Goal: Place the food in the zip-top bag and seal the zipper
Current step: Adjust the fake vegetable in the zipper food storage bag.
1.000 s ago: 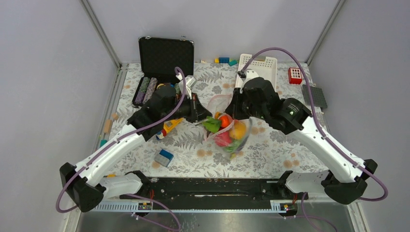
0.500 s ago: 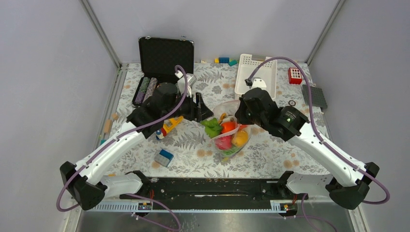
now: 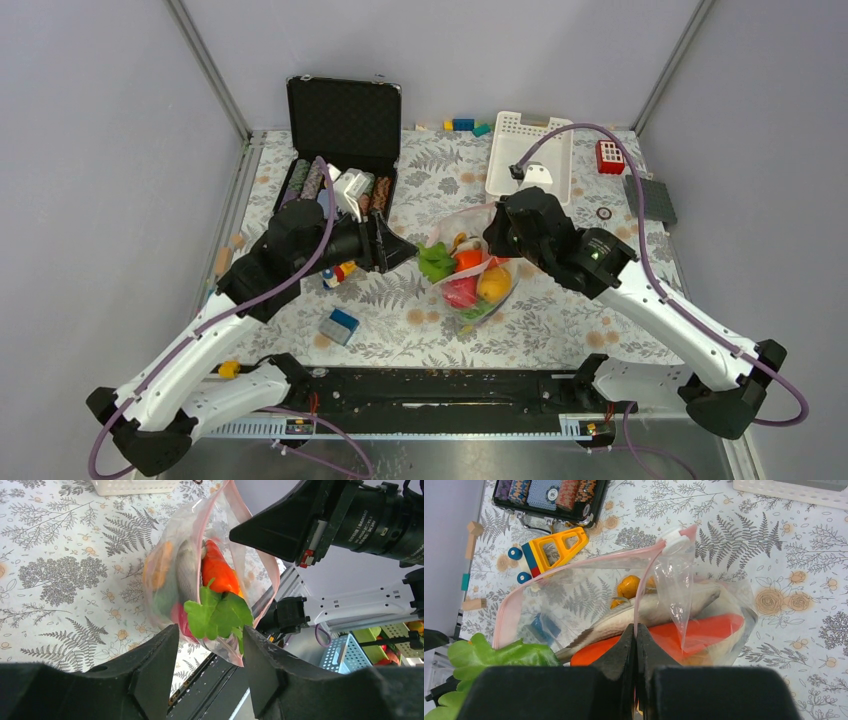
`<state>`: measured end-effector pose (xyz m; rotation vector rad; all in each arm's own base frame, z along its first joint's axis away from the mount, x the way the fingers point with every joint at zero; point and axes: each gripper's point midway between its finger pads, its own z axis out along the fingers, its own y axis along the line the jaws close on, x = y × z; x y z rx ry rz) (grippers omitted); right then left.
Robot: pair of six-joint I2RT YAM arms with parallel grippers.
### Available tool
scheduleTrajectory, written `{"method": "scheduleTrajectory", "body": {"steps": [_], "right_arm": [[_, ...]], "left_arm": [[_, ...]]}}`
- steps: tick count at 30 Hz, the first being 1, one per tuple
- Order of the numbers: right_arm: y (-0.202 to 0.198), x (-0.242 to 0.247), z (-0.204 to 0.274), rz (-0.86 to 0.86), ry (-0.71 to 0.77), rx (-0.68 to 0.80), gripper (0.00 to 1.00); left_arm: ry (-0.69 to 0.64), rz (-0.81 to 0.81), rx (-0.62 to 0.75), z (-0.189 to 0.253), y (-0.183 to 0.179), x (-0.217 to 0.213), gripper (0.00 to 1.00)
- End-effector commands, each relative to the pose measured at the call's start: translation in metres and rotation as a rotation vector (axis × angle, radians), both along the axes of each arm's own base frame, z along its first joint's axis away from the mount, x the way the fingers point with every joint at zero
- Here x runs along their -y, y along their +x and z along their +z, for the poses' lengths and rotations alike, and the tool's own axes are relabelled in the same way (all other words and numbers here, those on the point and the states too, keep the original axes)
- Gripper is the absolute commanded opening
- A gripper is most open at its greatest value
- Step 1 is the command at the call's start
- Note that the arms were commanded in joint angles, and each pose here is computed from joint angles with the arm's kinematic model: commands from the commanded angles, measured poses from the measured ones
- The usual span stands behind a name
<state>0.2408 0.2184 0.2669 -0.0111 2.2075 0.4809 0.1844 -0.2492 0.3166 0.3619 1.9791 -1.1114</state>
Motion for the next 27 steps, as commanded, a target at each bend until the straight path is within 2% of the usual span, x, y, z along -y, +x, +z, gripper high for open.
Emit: {"method": "scheduleTrajectory", "body": {"steps": [1, 7, 9, 11, 14, 20, 23, 27], "right_arm": [[0.005, 0.0, 0.016, -0.02, 0.052, 0.067, 0.0], [0.002, -0.006, 0.018, 0.019, 0.086, 0.092, 0.0], [0.002, -0.008, 0.022, 0.035, 0.106, 0.109, 0.0], [0.001, -0.01, 0.023, 0.044, 0.111, 0.115, 0.0], [0.001, -0.009, 0.024, 0.05, 0.104, 0.122, 0.0], [0.001, -0.011, 0.024, 0.065, 0.1, 0.127, 0.0], [0.0, -0.013, 0.025, 0.082, 0.107, 0.133, 0.0], [-0.001, -0.013, 0.024, 0.09, 0.104, 0.133, 0.0]], "left_arm": [[-0.04, -0.058, 0.023, 0.023, -0.01, 0.009, 0.49], [0.087, -0.158, -0.003, 0.019, -0.029, 0.022, 0.49], [0.138, -0.131, 0.006, 0.017, -0.027, 0.022, 0.49], [0.206, -0.091, -0.021, 0.008, -0.021, 0.022, 0.44], [0.252, -0.111, -0.045, 0.001, -0.023, 0.028, 0.4], [0.328, -0.093, -0.032, -0.003, -0.02, 0.03, 0.42], [0.391, -0.044, -0.044, -0.01, -0.009, 0.028, 0.4], [0.419, -0.06, -0.051, -0.014, -0.005, 0.039, 0.38]]}}
